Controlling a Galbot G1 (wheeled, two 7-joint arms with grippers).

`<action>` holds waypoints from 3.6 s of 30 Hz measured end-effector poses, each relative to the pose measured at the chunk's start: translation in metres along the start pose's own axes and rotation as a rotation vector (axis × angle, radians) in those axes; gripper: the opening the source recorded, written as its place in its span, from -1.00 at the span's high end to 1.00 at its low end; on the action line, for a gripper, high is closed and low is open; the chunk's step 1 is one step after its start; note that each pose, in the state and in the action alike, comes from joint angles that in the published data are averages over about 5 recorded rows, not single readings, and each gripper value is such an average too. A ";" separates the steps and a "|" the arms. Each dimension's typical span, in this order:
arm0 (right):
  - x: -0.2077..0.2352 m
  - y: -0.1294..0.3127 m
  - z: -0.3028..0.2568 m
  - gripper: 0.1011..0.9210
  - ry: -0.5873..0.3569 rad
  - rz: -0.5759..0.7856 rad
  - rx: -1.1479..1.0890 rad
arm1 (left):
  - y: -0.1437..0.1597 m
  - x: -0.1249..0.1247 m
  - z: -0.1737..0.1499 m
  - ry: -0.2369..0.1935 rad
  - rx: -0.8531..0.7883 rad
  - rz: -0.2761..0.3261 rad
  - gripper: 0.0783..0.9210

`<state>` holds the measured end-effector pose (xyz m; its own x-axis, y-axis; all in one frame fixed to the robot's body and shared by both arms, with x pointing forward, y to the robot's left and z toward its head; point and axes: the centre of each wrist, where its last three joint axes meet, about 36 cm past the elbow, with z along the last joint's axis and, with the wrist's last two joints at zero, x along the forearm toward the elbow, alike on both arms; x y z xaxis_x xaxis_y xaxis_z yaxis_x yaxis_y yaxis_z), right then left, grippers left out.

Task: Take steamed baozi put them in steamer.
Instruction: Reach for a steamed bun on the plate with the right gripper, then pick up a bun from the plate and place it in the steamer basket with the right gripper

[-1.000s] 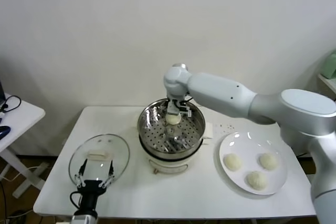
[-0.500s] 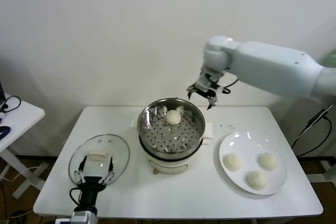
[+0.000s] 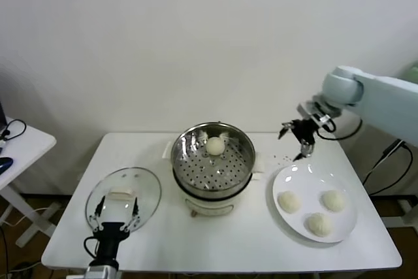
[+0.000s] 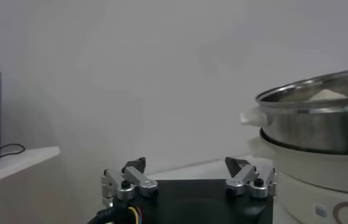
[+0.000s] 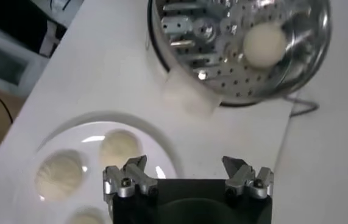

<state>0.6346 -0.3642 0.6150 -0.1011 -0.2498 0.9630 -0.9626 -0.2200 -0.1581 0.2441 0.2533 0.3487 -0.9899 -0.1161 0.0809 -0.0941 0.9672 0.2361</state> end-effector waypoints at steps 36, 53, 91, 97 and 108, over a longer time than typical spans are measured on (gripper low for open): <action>-0.156 0.051 0.038 -0.76 -0.018 -0.101 -0.199 | 0.004 0.009 0.015 0.034 0.008 -0.028 -0.77; -0.160 0.049 0.039 -0.41 -0.028 -0.098 -0.216 | 0.002 0.006 0.016 0.034 0.010 -0.027 -0.77; 0.047 -0.106 -0.101 -0.43 -0.249 0.133 -0.175 | -0.022 -0.006 -0.003 -0.008 0.020 0.002 -0.77; 0.020 -0.128 -0.155 -0.43 -0.270 0.108 -0.125 | -0.026 -0.007 -0.008 -0.015 0.021 0.008 -0.77; -0.052 -0.138 -0.219 -0.43 -0.278 0.027 -0.066 | -0.022 0.001 -0.004 0.003 0.024 0.002 -0.77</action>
<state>0.7181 -0.1145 0.6342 -0.0632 -0.5056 0.8605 -0.9758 -0.1497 -0.1596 0.2458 0.2308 0.3469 -0.9898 -0.1147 0.0841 -0.0946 0.9725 0.2127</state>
